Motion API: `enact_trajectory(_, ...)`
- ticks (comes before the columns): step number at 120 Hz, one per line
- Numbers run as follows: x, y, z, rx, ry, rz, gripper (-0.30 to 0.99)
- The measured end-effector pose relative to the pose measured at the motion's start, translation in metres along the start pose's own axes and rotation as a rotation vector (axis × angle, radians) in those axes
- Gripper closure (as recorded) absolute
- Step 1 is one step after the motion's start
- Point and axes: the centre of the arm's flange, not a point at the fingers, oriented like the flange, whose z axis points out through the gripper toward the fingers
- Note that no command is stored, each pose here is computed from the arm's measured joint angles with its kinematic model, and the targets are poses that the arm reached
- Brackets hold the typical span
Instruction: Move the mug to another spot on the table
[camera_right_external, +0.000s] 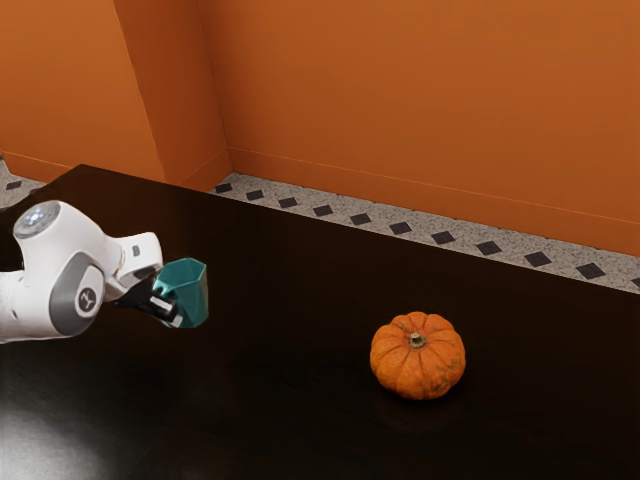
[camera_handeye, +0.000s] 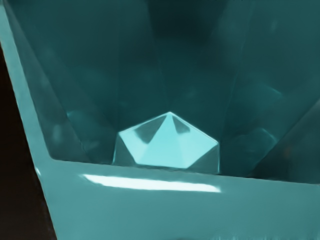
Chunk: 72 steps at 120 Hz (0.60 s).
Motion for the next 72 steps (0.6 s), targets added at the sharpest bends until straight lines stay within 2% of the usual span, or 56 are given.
enact_trajectory(15,0.0,0.027,0.006,-0.024,0.02,0.024,0.74)
enact_trajectory(31,-0.012,0.04,0.017,-0.031,0.007,0.028,0.75)
enact_trajectory(72,-0.026,0.057,0.041,-0.005,-0.009,0.07,0.73)
